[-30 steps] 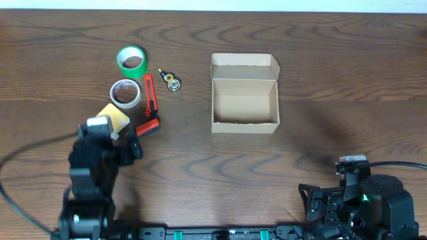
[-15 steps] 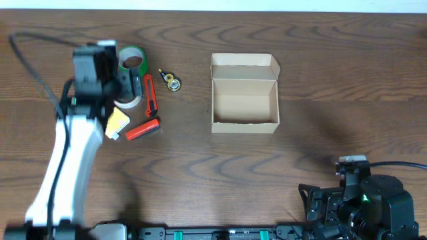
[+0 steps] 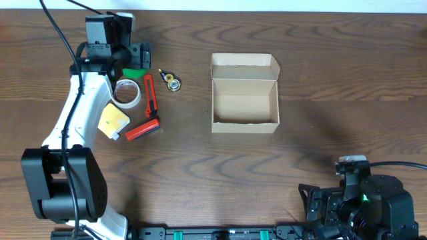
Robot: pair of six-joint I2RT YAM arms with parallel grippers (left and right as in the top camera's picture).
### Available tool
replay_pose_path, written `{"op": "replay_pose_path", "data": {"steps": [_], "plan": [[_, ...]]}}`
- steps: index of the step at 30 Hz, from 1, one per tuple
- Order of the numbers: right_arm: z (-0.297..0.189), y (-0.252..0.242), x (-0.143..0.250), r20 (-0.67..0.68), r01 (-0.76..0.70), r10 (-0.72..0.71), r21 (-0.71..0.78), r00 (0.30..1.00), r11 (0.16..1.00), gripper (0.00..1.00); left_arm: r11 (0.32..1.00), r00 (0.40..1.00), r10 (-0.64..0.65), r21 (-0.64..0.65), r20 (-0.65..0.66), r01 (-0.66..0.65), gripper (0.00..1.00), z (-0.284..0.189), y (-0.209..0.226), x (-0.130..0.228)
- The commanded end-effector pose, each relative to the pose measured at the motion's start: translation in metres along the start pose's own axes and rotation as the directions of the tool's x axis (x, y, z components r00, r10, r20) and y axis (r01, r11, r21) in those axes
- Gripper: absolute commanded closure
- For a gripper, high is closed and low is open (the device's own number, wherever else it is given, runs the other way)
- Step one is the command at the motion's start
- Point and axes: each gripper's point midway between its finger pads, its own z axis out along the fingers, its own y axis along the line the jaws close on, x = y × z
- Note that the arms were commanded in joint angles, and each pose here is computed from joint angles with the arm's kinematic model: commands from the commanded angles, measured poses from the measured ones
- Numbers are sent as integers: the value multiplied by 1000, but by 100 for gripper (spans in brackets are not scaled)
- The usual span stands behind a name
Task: Pack container
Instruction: 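Reach the left gripper over the green tape roll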
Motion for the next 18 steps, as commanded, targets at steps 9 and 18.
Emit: {"op": "replay_pose_path", "data": {"steps": [9, 18], "plan": [[0, -1, 0, 1, -20, 20, 3, 1000, 1000, 1, 1000, 993, -24, -13, -112, 23, 5, 56, 8, 38], [0, -1, 0, 1, -20, 20, 3, 1000, 1000, 1, 999, 982, -36, -10, -187, 35, 0, 94, 13, 47]]}}
